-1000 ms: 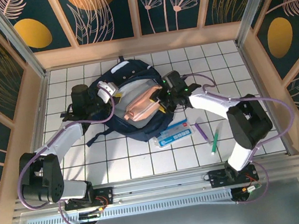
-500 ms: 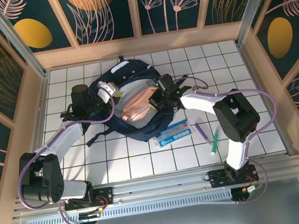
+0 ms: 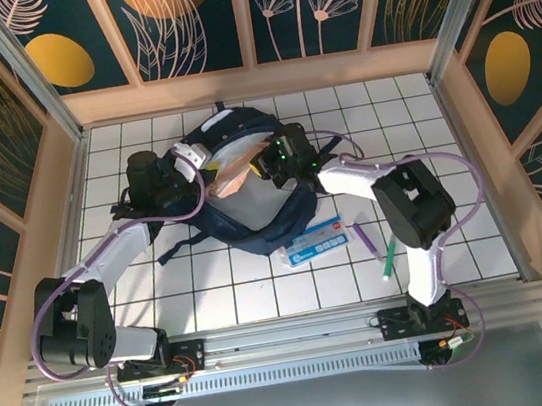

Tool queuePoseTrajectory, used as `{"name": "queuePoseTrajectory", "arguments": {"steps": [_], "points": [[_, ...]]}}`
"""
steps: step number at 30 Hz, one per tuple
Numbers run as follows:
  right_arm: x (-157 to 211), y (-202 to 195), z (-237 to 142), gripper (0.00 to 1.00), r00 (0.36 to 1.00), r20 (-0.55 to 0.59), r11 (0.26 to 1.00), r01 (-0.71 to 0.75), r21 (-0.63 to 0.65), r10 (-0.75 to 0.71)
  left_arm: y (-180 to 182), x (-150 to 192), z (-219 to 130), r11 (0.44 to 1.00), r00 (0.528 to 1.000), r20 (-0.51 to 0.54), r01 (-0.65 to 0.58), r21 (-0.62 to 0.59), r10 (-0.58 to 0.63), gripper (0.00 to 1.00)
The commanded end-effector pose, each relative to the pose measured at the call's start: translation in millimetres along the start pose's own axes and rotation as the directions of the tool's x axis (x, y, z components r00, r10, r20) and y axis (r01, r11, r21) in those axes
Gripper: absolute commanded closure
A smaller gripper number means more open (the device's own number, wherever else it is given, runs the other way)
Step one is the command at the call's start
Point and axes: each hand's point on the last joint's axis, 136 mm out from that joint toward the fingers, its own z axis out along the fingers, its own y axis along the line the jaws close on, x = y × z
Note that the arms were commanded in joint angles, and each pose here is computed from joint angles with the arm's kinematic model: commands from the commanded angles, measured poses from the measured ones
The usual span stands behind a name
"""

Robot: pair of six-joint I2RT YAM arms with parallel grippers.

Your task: Pack books, pencil case, and school supplies into a backpack

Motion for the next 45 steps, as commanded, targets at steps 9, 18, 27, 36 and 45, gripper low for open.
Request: {"name": "queuePoseTrajectory", "arguments": {"steps": [9, 18, 27, 36, 45], "points": [[-22.0, 47.4, 53.4, 0.96, 0.996, 0.073, 0.984, 0.062, -0.165, -0.050, -0.3, -109.7, -27.9, 0.982, 0.925, 0.329, -0.178, -0.066, 0.190, 1.00], [-6.0, 18.6, -16.3, 0.50, 0.976, 0.020, 0.976, 0.217, 0.035, -0.218, 33.7, -73.6, -22.0, 0.964, 0.966, 0.215, -0.089, -0.249, 0.145, 1.00], [-22.7, -95.7, -161.0, 0.40, 0.776, 0.064, 0.630, 0.458, 0.627, -0.628, 56.8, -53.1, -15.9, 0.932, 0.977, 0.179, -0.047, -0.359, 0.118, 1.00], [41.9, -197.3, -183.5, 0.05, 0.975, 0.102, 0.816, -0.219, 0.535, 0.195, 65.3, -46.3, -13.9, 0.914, 0.979, 0.157, -0.054, -0.401, 0.127, 1.00], [26.7, -196.8, -163.4, 0.16, 0.940, 0.239, 0.761, -0.339, 0.553, 0.245, 56.5, -36.5, -16.2, 0.923, 0.982, 0.140, -0.062, -0.381, 0.123, 1.00]]}}
